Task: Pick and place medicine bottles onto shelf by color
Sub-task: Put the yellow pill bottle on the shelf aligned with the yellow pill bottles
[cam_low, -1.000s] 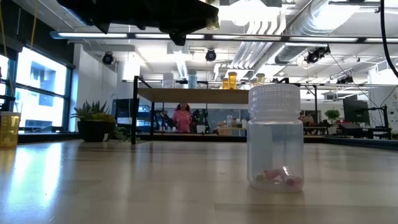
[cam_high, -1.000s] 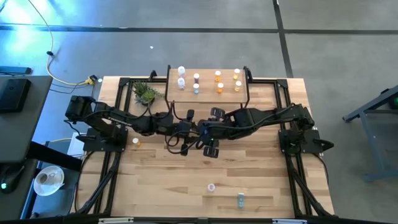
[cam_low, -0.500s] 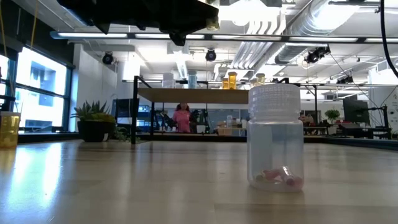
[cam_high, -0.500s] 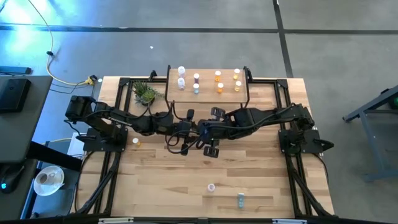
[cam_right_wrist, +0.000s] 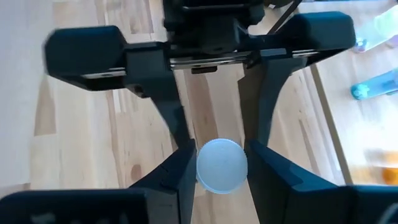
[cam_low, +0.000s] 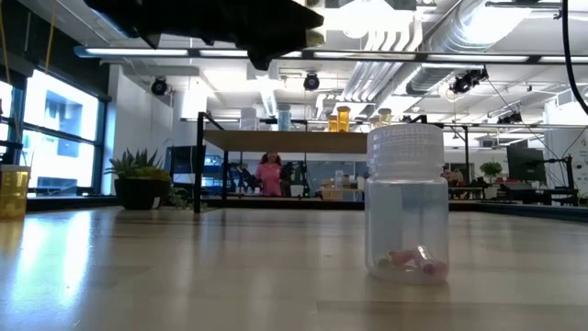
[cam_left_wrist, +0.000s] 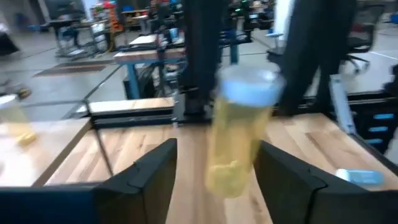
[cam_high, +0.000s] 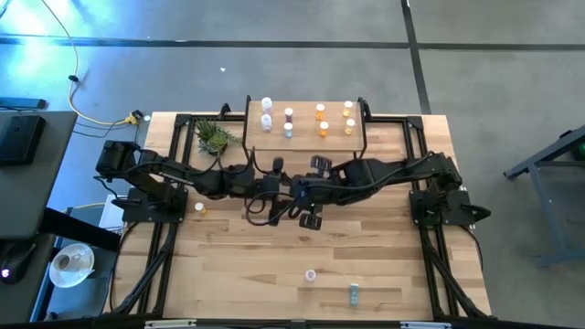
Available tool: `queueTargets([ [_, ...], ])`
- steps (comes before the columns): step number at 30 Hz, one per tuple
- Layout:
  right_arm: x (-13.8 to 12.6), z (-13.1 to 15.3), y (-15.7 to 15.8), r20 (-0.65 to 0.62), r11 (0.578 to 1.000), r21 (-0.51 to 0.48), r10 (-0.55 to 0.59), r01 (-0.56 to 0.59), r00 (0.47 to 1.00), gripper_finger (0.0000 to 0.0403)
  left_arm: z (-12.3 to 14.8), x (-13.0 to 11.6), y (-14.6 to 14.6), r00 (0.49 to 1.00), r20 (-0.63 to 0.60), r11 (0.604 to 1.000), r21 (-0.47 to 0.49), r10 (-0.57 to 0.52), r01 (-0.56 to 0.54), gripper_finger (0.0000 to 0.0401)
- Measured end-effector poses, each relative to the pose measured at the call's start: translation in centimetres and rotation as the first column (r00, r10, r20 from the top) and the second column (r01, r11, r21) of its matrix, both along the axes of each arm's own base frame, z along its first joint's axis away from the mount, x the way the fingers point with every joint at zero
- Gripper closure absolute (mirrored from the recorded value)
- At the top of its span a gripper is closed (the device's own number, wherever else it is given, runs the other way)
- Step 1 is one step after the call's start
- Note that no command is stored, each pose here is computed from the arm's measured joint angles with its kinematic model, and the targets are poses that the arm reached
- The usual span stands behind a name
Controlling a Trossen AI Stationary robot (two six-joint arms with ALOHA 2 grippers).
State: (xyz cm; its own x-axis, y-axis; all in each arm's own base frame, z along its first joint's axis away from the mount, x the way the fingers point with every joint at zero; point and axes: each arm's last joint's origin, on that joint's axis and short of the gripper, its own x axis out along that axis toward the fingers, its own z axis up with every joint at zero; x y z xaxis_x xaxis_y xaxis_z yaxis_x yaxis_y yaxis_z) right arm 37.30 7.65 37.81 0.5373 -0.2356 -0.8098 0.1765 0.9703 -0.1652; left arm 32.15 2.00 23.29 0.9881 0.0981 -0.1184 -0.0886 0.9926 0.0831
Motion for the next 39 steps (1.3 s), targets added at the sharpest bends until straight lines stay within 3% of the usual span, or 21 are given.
queueTargets([
  [8,-1.4,1.4,-0.5,0.014,0.997,-0.072,-0.001,0.002,1.000,0.0293,-0.5,-0.1,0.0,0.999,-0.049,1.000,0.002,0.008,-0.008,0.0190],
  [15,-4.1,3.5,-1.5,0.014,0.988,-0.151,-0.031,0.033,0.999,0.0293,-0.5,-0.1,0.0,0.999,-0.049,1.000,0.002,0.009,-0.008,0.0190],
  [24,-8.0,6.1,-3.6,0.041,0.958,-0.253,-0.127,0.133,0.991,0.0293,-0.4,-0.1,0.0,0.999,-0.047,1.000,0.003,0.009,-0.009,0.0190],
  [27,-9.4,6.6,-4.8,0.029,0.940,-0.272,-0.205,0.205,0.978,0.0293,-0.4,-0.1,0.0,0.999,-0.049,1.000,0.022,0.007,-0.006,0.0190],
  [31,-11.3,6.1,-6.1,0.054,0.896,-0.308,-0.320,0.320,0.946,0.0293,-0.4,-0.1,0.1,0.999,-0.048,0.999,0.036,0.007,-0.005,0.0190],
  [39,-14.1,2.3,-8.3,0.102,0.893,-0.196,-0.392,0.404,0.914,0.0293,-0.4,-0.1,0.1,0.999,-0.046,0.999,0.037,0.013,-0.011,0.0190],
])
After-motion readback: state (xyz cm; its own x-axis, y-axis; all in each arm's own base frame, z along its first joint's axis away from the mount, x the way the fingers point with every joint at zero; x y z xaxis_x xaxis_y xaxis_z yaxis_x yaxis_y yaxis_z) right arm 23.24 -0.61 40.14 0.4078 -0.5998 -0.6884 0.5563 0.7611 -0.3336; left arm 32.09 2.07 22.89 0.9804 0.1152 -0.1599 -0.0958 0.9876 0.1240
